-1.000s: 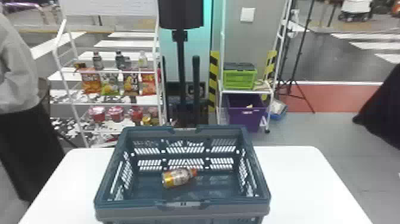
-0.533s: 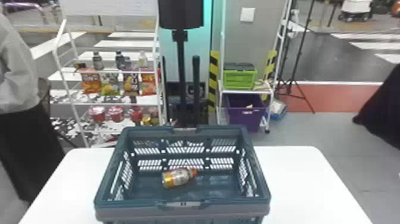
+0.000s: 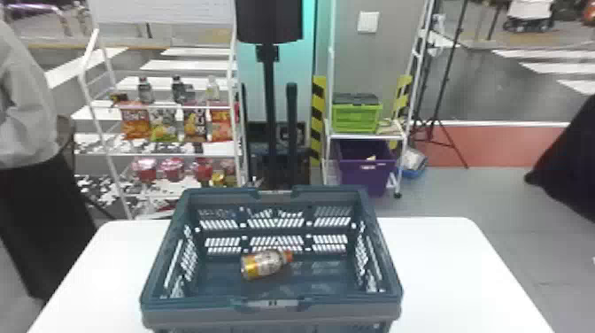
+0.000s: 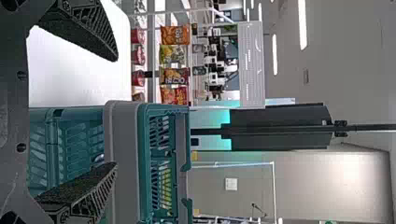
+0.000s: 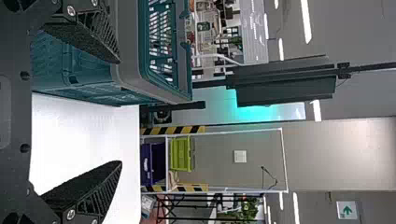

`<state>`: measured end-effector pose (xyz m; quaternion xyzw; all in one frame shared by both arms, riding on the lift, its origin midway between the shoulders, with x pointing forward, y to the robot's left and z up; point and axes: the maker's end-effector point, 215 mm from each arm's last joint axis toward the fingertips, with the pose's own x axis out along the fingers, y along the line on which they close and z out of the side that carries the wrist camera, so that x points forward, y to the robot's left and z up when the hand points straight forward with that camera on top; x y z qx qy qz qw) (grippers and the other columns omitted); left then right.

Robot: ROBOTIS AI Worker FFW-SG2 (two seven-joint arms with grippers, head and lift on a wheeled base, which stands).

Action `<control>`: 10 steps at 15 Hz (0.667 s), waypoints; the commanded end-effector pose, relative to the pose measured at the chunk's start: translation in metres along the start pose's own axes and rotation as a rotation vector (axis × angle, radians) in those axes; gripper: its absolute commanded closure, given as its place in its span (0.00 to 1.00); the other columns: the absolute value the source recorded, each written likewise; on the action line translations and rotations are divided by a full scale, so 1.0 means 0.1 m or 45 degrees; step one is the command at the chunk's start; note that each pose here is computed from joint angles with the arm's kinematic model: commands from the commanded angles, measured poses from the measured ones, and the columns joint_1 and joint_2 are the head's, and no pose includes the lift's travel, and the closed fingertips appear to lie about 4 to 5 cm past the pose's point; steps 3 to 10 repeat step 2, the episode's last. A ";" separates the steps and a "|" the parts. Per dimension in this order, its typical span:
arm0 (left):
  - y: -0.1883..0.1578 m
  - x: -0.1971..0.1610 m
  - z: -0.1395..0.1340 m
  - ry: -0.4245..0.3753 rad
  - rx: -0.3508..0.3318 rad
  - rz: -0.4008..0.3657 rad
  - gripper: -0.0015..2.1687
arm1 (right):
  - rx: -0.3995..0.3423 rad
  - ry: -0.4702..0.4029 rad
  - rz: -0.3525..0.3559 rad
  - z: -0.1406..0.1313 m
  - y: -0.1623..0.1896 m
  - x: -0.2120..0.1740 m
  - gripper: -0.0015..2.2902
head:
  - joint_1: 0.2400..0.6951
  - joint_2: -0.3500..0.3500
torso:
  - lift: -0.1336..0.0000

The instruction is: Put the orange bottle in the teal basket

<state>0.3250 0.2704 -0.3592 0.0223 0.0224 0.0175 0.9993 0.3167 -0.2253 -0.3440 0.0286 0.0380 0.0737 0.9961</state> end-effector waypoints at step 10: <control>-0.01 0.08 -0.05 0.024 -0.008 0.001 0.04 | -0.005 0.002 0.002 -0.01 0.01 0.00 0.05 | 0.57 0.50 | 1.00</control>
